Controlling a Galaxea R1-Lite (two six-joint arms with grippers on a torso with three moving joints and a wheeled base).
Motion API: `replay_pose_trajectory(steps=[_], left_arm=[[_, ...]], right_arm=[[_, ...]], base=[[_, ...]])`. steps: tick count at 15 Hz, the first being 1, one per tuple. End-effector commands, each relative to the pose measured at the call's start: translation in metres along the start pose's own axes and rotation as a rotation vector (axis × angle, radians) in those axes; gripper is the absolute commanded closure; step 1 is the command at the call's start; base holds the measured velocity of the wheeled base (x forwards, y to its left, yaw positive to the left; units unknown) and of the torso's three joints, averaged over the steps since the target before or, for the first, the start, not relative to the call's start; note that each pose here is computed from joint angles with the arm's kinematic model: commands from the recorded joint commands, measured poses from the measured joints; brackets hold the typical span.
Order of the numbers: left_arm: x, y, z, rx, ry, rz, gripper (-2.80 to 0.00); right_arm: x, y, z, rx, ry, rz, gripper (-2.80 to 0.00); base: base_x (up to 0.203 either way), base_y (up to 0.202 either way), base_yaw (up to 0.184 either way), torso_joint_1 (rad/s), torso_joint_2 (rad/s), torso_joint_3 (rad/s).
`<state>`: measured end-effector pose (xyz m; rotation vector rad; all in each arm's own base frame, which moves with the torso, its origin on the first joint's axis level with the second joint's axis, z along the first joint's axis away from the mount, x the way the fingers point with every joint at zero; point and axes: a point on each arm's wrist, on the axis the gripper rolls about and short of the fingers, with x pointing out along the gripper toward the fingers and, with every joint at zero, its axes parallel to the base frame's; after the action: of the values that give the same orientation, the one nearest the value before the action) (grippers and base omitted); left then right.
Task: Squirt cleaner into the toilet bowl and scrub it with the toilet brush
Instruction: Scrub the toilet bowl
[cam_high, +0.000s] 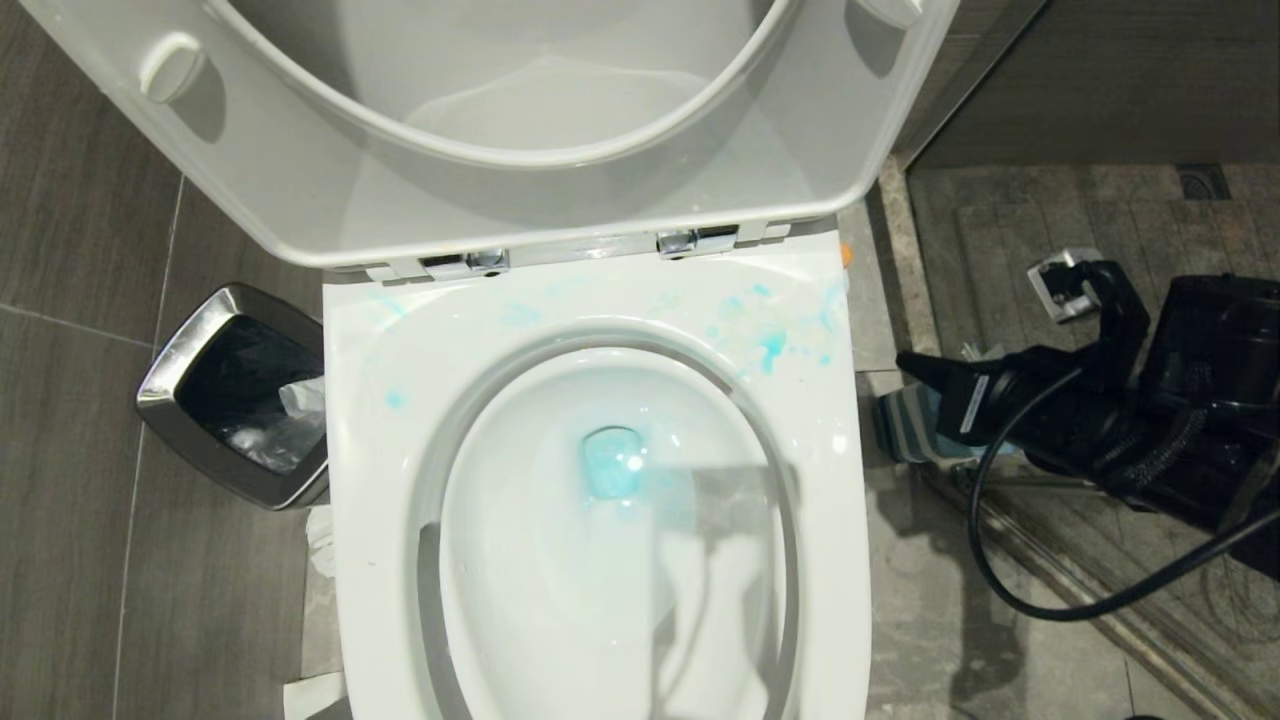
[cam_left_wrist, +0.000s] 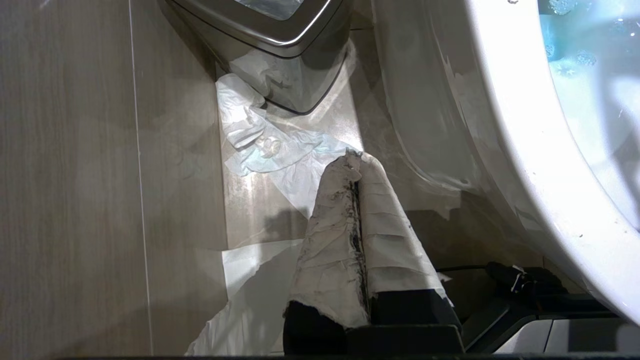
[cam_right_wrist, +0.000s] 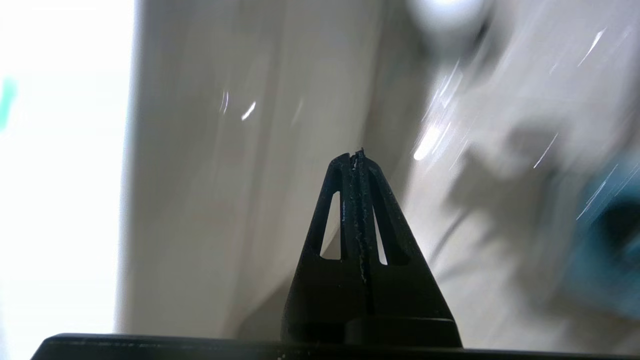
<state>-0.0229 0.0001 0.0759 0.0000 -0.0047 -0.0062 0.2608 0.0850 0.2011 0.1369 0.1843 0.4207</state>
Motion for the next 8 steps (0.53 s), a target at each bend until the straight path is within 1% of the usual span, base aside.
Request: replay_pose_trajectory(steps=[1, 3, 4, 5, 7, 8], left_arm=[[0.000, 0.000, 0.000, 0.000, 0.000, 0.000, 0.00], [0.000, 0.000, 0.000, 0.000, 0.000, 0.000, 0.00], [0.000, 0.000, 0.000, 0.000, 0.000, 0.000, 0.00], [0.000, 0.000, 0.000, 0.000, 0.001, 0.000, 0.00], [0.000, 0.000, 0.000, 0.000, 0.000, 0.000, 0.00], [0.000, 0.000, 0.000, 0.000, 0.000, 0.000, 0.00]], right_arm=[[-0.025, 0.001, -0.020, 0.067, 0.105, 0.012, 0.00], [-0.035, -0.002, -0.040, 0.068, 0.173, 0.007, 0.00], [-0.040, -0.008, -0.049, 0.042, 0.186, -0.016, 0.00], [-0.046, -0.015, -0.058, -0.008, 0.195, -0.036, 0.00], [-0.056, -0.025, -0.071, -0.149, 0.179, -0.067, 0.00], [-0.060, -0.029, -0.076, -0.182, 0.160, -0.085, 0.00]], base=[[0.000, 0.000, 0.000, 0.000, 0.00, 0.000], [0.000, 0.000, 0.000, 0.000, 0.00, 0.000], [0.000, 0.000, 0.000, 0.000, 0.00, 0.000], [0.000, 0.000, 0.000, 0.000, 0.00, 0.000], [0.000, 0.000, 0.000, 0.000, 0.00, 0.000], [0.000, 0.000, 0.000, 0.000, 0.00, 0.000]])
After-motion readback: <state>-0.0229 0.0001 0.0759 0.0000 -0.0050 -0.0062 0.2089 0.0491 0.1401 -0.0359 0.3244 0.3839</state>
